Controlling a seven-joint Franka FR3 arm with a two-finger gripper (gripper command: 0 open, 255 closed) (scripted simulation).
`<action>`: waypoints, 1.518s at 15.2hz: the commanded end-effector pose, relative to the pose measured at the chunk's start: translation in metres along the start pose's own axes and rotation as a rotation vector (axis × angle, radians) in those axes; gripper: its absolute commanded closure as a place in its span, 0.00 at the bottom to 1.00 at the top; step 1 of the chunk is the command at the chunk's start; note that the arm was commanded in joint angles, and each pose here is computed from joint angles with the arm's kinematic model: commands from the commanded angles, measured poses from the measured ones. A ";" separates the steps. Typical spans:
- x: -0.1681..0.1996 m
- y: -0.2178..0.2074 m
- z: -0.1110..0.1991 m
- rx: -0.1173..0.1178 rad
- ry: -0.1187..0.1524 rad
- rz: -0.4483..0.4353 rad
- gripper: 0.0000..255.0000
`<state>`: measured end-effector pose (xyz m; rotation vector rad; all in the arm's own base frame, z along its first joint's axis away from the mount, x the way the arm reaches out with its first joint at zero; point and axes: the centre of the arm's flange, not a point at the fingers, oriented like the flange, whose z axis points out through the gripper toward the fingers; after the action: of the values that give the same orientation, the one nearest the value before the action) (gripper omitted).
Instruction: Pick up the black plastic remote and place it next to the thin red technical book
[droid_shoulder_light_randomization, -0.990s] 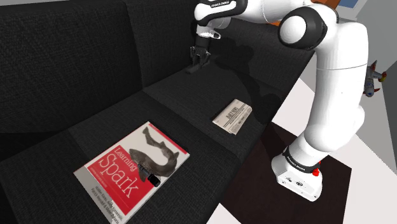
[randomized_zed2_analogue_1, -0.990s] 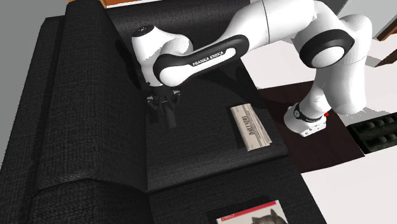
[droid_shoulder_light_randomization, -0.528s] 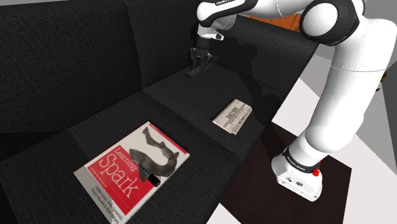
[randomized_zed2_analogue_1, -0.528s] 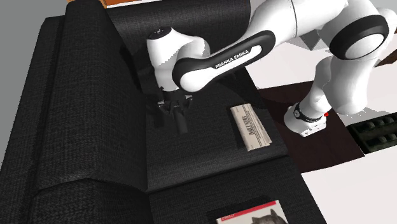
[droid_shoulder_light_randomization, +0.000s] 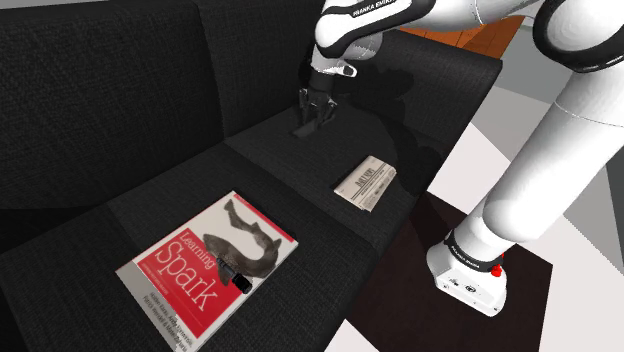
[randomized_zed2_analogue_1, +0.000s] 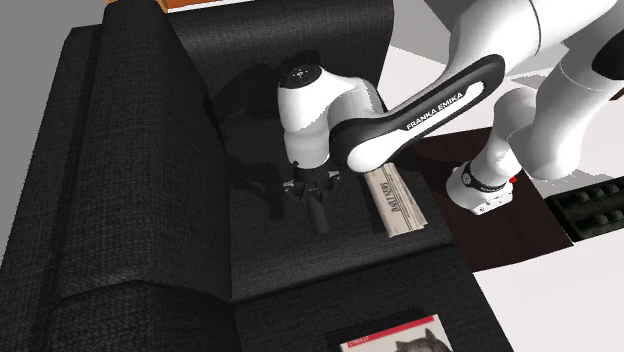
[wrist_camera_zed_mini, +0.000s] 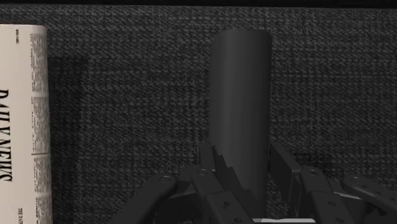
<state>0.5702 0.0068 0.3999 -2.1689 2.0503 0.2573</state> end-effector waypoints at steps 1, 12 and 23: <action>-0.019 0.021 0.004 0.000 0.000 0.001 1.00; -0.124 0.119 0.027 0.000 0.000 0.001 1.00; -0.229 0.216 0.050 0.000 0.000 0.001 1.00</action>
<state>0.3513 0.2175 0.4025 -2.1697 2.0500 0.2570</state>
